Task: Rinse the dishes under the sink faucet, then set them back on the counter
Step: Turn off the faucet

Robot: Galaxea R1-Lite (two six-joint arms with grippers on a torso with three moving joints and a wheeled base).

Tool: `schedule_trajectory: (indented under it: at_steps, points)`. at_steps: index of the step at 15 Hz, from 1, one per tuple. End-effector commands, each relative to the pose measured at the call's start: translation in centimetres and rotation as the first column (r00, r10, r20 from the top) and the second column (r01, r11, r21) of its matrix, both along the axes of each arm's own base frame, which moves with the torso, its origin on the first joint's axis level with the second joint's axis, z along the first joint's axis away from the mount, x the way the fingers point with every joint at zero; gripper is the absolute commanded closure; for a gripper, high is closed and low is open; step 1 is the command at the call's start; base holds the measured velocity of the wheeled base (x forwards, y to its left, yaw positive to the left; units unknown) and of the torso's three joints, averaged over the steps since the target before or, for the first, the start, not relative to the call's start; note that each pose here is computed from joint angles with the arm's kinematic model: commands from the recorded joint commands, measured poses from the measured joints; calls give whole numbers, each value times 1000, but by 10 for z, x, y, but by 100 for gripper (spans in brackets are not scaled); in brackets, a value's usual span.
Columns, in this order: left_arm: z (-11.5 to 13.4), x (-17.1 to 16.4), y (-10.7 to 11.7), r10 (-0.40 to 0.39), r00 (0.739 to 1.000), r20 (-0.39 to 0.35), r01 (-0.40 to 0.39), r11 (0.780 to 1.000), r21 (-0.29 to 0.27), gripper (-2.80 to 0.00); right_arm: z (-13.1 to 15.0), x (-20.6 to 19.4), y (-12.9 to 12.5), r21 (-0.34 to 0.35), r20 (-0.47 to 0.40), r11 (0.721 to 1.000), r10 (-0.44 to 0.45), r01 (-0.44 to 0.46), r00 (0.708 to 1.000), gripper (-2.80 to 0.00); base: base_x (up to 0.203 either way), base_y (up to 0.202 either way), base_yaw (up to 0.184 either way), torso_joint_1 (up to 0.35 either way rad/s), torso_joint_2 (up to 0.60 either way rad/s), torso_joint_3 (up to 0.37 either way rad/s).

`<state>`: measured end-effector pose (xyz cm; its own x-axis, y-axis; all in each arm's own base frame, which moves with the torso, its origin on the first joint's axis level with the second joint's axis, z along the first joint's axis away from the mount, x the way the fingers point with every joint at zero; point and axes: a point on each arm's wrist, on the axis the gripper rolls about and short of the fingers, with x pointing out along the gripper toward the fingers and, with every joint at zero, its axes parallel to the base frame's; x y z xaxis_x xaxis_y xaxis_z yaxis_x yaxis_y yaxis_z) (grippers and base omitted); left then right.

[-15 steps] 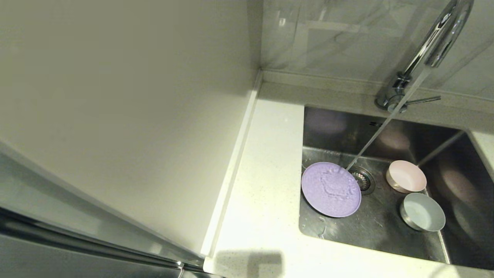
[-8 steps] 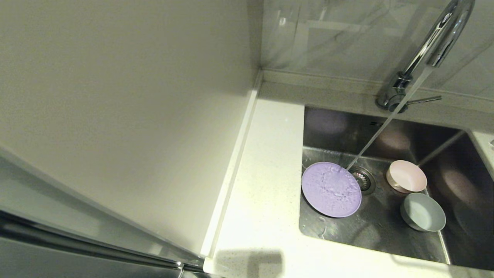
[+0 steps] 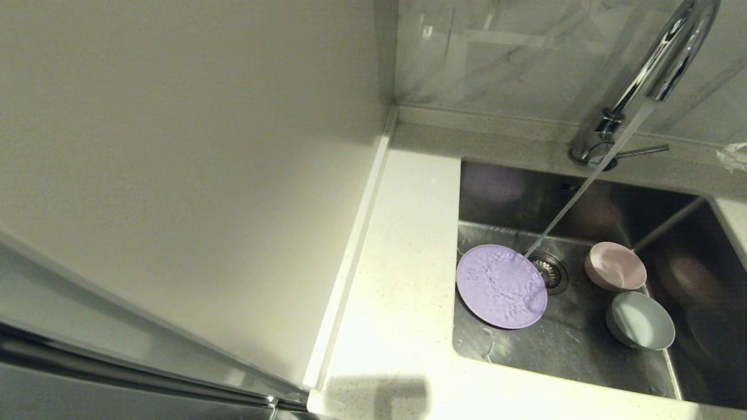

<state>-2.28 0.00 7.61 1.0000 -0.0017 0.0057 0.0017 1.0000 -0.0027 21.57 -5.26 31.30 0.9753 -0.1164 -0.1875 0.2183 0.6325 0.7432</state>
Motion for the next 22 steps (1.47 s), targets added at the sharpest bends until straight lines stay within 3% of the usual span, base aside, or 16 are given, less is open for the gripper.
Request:
schedule_trajectory:
  at_steps: [1,3,6,8,11,17,22]
  points:
    - [-1,0,0,0,1000,-3,0,1000,0,0,-9,16,-37,44,-39,997,-69,71,997,0,0,0,0,0,0,0]
    - [-1,0,0,0,1000,-3,0,1000,0,0,-11,13,-58,83,-35,996,-36,39,999,0,0,0,0,0,0,0]
    - [-1,0,0,0,1000,-3,0,1000,0,0,-16,16,-68,206,-24,975,86,-79,996,0,0,0,0,0,0,0]
    - [-1,0,0,0,1000,-2,0,1000,0,0,-15,20,-71,305,1,938,174,-166,985,0,0,0,0,0,0,0]
    - [-1,0,0,0,1000,-3,0,1000,0,0,-12,31,-80,429,29,880,214,-205,976,0,0,0,0,0,0,0]
    - [-1,0,0,0,1000,-2,0,1000,0,0,-24,62,-107,541,30,815,225,-205,974,0,0,0,0,0,0,0]
    - [-1,0,0,0,1000,-3,0,1000,0,0,-35,79,-118,531,54,815,241,-232,969,0,0,0,0,0,0,0]
